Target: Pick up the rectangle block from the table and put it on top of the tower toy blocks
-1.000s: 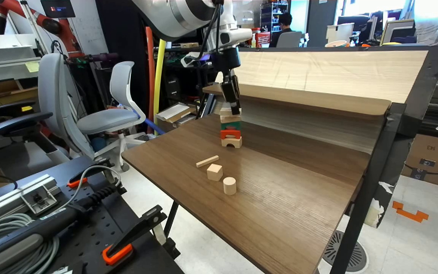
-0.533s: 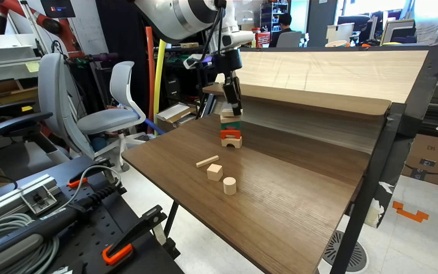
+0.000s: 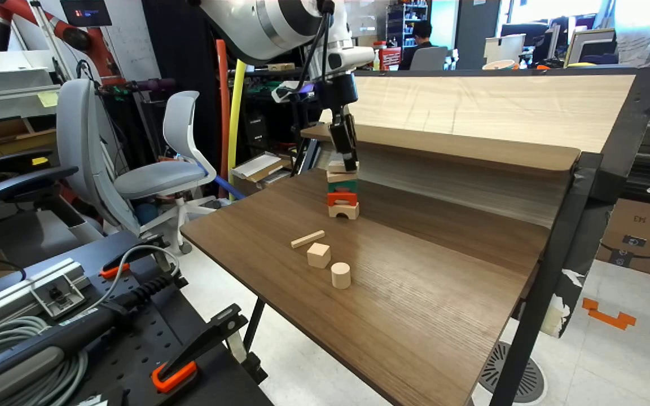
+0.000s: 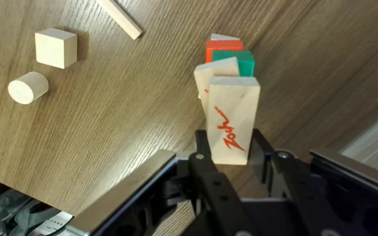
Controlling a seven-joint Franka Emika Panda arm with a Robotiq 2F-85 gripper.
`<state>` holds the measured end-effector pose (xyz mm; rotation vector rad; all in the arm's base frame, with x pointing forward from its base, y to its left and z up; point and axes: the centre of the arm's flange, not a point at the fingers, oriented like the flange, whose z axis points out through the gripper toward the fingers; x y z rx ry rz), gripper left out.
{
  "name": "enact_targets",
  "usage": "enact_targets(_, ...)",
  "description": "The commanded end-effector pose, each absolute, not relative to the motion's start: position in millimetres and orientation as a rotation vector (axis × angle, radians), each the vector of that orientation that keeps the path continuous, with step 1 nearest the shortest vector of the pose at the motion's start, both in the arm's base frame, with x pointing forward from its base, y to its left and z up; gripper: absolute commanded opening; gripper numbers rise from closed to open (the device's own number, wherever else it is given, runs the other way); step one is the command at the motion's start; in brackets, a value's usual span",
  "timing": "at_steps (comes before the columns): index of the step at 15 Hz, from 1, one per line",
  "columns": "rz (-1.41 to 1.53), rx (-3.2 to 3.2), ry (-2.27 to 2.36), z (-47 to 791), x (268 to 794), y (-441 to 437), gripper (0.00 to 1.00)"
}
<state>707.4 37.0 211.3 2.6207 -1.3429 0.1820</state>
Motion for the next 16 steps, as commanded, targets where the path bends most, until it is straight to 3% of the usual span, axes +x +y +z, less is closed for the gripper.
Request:
enact_targets(1,0.162,2.591,-1.35,212,716,43,0.09)
enact_targets(2,0.159,2.59,-1.349,213,716,43,0.09)
enact_targets(3,0.153,2.588,-1.345,213,715,43,0.55)
enact_targets(9,0.15,2.601,-1.347,221,712,39,0.96)
enact_targets(16,0.254,2.72,-1.279,310,680,19,1.0)
